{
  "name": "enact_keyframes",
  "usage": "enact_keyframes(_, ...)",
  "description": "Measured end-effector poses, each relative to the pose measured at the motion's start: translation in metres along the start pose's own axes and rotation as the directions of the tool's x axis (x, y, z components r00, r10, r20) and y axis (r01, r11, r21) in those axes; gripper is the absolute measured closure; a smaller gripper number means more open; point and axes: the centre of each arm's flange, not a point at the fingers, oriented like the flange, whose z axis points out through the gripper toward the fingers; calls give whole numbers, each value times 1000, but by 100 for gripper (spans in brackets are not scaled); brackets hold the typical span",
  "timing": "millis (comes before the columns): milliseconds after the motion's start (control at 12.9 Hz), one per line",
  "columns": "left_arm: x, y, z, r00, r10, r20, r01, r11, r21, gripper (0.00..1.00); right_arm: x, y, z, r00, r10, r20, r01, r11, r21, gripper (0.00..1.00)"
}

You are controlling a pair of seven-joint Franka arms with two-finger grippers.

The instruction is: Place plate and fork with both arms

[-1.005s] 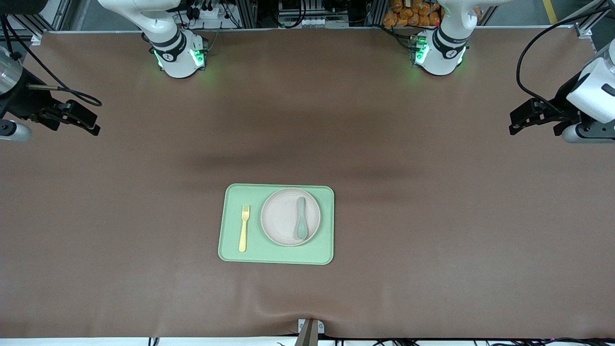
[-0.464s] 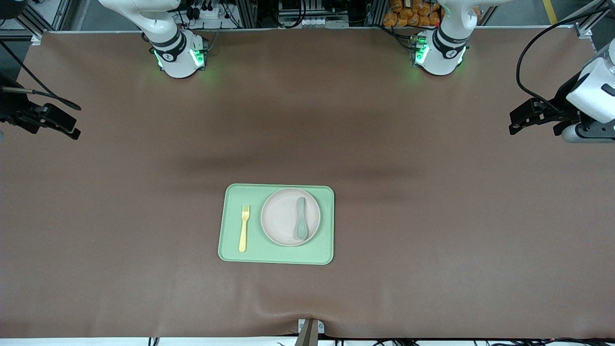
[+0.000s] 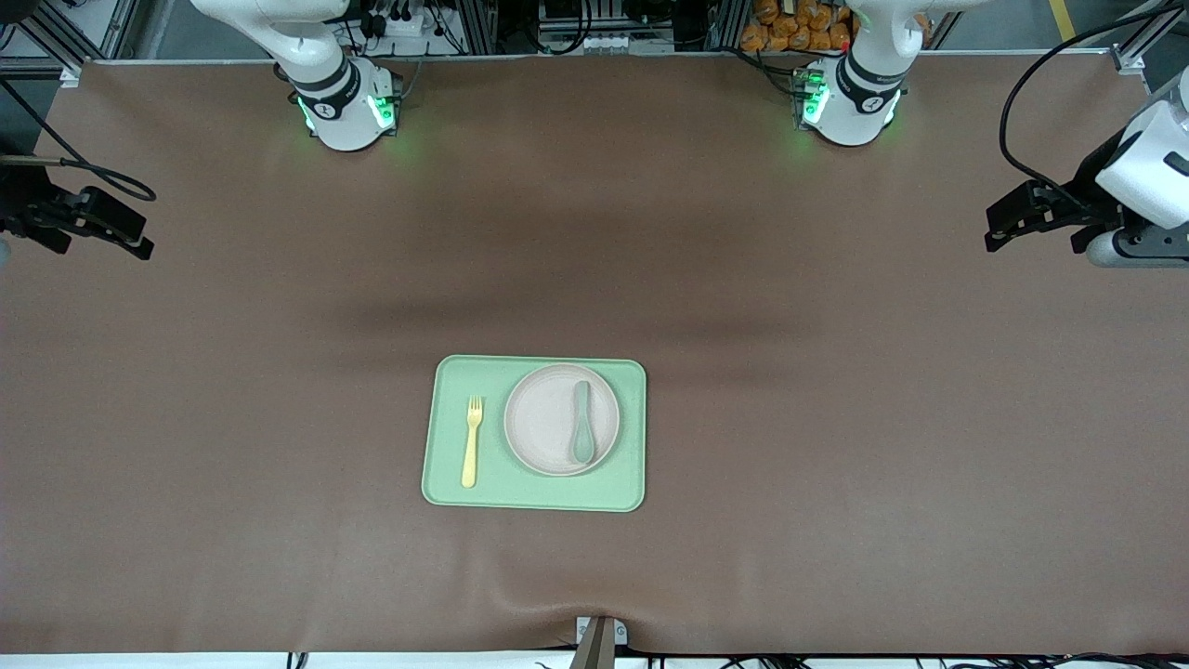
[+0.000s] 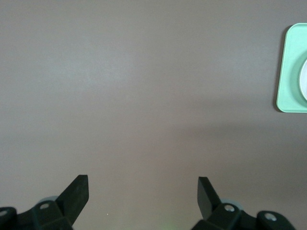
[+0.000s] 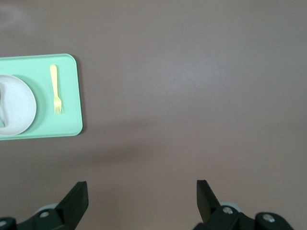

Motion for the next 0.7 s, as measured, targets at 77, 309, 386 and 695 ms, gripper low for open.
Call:
enact_keyframes(77,-2,0,-2,1000,0,-2,0,1000,1,0,-1,-1,1,1000,-4,10,4,1000,-1,0)
enact_keyframes(309,-5,3,-6,1000,5,-10,-5,1000,2,0,-2,-1,2,1000,-6,19,6,1000,-2,0)
enact_keyframes(386,-7,6,-8,1000,10,-13,-10,1000,2,0,-2,-1,2,1000,-6,19,6,1000,-2,0)
enact_keyframes(695,-10,9,-17,999,15,-32,-15,1000,2,0,-2,-1,2,1000,-7,19,7,1000,-2,0)
